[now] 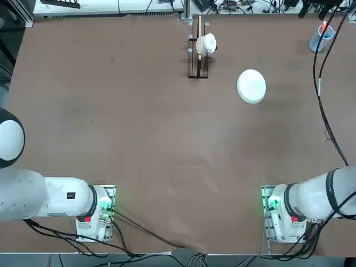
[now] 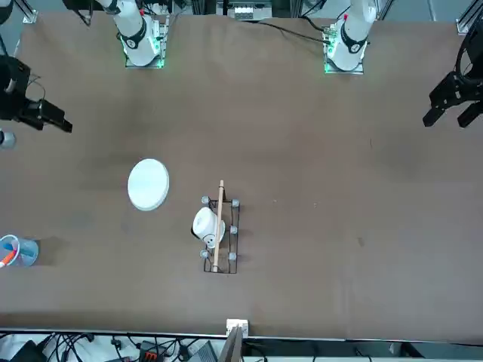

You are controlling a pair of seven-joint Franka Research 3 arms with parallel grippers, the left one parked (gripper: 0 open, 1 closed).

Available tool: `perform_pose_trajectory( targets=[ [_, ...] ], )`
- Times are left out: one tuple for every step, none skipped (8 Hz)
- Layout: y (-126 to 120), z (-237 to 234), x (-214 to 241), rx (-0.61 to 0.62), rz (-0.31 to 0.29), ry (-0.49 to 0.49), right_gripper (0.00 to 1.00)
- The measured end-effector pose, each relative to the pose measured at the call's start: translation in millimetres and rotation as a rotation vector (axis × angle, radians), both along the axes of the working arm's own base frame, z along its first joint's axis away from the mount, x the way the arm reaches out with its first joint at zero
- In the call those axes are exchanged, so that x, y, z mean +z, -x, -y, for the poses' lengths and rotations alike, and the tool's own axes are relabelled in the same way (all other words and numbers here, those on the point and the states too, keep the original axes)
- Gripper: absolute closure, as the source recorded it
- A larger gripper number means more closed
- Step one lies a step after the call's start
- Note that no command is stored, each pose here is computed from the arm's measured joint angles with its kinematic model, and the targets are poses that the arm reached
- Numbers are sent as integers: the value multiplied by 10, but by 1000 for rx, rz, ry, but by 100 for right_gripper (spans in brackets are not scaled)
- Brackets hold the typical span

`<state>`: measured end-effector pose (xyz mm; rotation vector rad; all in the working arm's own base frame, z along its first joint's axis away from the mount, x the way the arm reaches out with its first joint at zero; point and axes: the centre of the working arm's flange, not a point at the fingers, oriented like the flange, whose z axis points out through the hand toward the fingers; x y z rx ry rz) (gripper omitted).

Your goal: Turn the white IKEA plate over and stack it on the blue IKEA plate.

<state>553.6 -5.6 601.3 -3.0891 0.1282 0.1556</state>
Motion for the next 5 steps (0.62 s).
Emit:
perform_pose_trajectory(
  targets=[
    [84, 12, -14, -3, 0, -6, 0],
    [109, 8, -28, -4, 0, -8, 0],
    [104, -20, -46, 0, -1, -9, 0],
    [96, -71, -65, 8, -4, -9, 0],
    [87, -148, -88, 14, -7, -7, 0]
  ],
)
